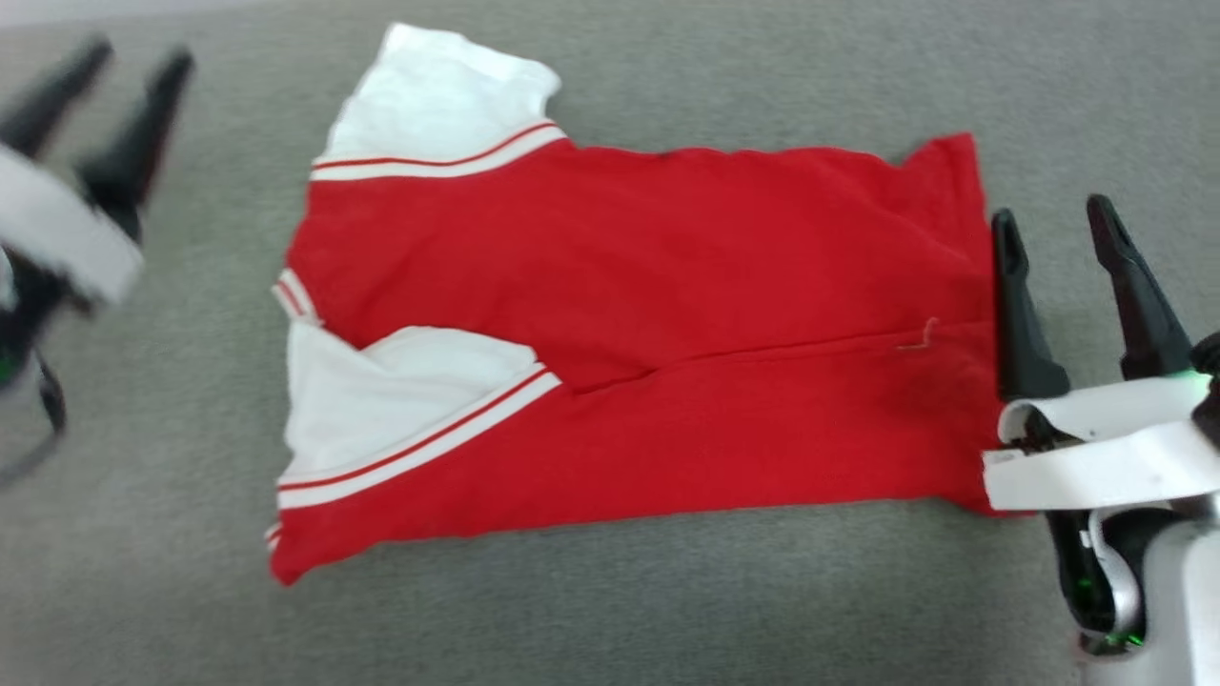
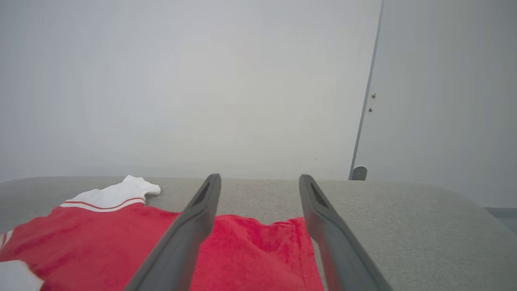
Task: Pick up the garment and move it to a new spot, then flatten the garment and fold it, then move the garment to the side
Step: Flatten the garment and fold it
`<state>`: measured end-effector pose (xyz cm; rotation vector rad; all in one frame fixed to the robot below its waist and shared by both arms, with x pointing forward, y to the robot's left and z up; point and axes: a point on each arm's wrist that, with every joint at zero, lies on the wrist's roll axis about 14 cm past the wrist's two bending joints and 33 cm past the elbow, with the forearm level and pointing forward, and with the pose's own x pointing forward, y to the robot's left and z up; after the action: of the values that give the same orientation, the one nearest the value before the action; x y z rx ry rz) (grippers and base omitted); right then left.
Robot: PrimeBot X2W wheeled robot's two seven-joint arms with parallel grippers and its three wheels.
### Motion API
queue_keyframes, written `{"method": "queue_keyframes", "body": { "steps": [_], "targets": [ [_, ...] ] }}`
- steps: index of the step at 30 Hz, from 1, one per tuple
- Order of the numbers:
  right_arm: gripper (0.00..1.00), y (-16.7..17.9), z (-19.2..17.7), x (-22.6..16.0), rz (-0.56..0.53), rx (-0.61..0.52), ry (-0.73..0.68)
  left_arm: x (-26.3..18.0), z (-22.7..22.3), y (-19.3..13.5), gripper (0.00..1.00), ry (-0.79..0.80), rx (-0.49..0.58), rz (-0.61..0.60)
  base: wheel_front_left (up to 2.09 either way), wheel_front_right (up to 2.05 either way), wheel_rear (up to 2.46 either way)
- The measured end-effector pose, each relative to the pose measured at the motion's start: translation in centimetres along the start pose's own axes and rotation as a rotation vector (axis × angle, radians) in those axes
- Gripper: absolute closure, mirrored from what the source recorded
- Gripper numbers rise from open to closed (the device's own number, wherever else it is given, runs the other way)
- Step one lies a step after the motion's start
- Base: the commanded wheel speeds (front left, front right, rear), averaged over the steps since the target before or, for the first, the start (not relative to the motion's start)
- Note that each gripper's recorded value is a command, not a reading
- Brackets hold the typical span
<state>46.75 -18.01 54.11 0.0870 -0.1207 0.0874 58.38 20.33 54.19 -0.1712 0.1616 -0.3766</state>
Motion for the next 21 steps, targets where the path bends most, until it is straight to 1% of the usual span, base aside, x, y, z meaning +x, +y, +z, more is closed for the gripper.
{"method": "queue_keyframes", "body": {
  "steps": [2, 4, 11, 15, 19, 21],
  "targets": [
    [0.00, 0.0, 0.0, -0.1, 0.002, -0.008, -0.017, 2.3, 1.2, -0.2, 0.00, 0.001, 0.040, -0.008, 0.00, 0.00, 0.00],
    [0.00, -0.2, -0.4, -0.5, -0.004, 0.015, -0.022, 4.3, 1.0, -0.6, 0.00, 0.051, 0.082, -0.023, 0.00, 0.00, 0.00],
    [0.00, -0.7, -1.5, -1.8, -0.020, 0.033, -0.006, 10.1, -1.6, -2.4, 0.00, 0.273, 0.125, -0.057, 0.00, 0.00, 0.00],
    [0.00, -1.2, -1.9, -2.5, -0.032, 0.026, 0.009, 11.6, -5.3, -3.7, 0.00, 0.468, 0.129, -0.097, 0.00, 0.00, 0.00],
    [0.00, -1.5, -2.4, -3.2, -0.046, 0.025, 0.035, 11.8, -8.2, -3.0, 0.00, 0.665, 0.108, -0.082, 0.00, 0.00, 0.00],
    [0.00, -1.6, -2.6, -3.5, -0.051, 0.027, 0.048, 11.9, -9.2, -3.1, 0.00, 0.744, 0.114, -0.088, 0.00, 0.00, 0.00]
  ]
}}
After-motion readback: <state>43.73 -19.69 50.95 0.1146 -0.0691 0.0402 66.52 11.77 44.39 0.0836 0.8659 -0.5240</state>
